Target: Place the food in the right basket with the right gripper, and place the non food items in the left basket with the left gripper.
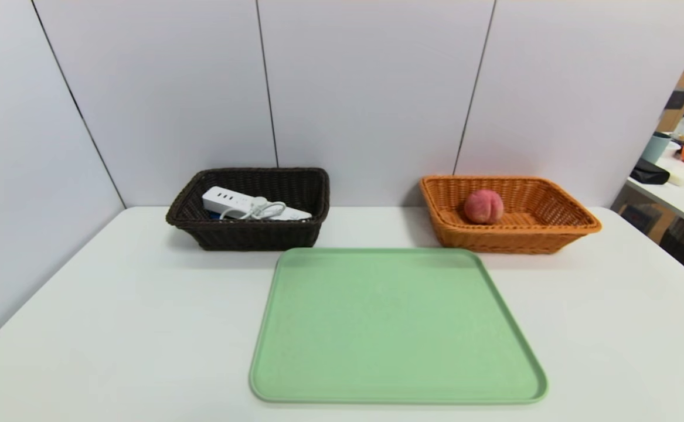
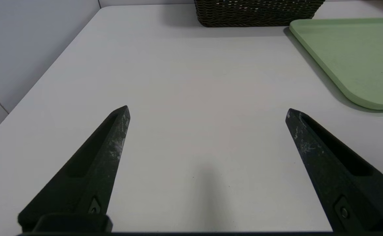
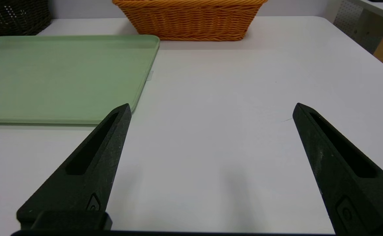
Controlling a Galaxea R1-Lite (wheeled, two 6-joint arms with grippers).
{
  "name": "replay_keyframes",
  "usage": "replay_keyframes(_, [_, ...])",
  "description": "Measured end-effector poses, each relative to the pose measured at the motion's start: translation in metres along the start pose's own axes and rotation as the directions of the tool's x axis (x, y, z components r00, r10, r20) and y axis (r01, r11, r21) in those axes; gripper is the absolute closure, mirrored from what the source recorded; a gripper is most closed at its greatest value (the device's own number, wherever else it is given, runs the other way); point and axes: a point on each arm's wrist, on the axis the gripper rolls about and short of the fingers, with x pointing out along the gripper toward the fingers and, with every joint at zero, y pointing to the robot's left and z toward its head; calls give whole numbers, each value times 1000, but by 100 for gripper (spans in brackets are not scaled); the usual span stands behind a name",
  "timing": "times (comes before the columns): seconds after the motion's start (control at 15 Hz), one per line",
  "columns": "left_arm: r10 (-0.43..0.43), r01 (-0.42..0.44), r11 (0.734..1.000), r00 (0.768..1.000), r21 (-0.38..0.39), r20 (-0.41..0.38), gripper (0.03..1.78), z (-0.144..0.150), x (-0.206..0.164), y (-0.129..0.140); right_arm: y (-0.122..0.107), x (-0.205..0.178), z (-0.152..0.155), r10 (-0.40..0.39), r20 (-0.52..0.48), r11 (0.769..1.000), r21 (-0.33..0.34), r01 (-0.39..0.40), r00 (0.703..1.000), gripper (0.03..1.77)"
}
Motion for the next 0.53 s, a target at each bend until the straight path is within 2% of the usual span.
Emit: replay_keyframes(0.53, [1,-1,1000,1000,0,0,12,0,0,0,0,0,0,2,2,1000,-4,-2,1000,10])
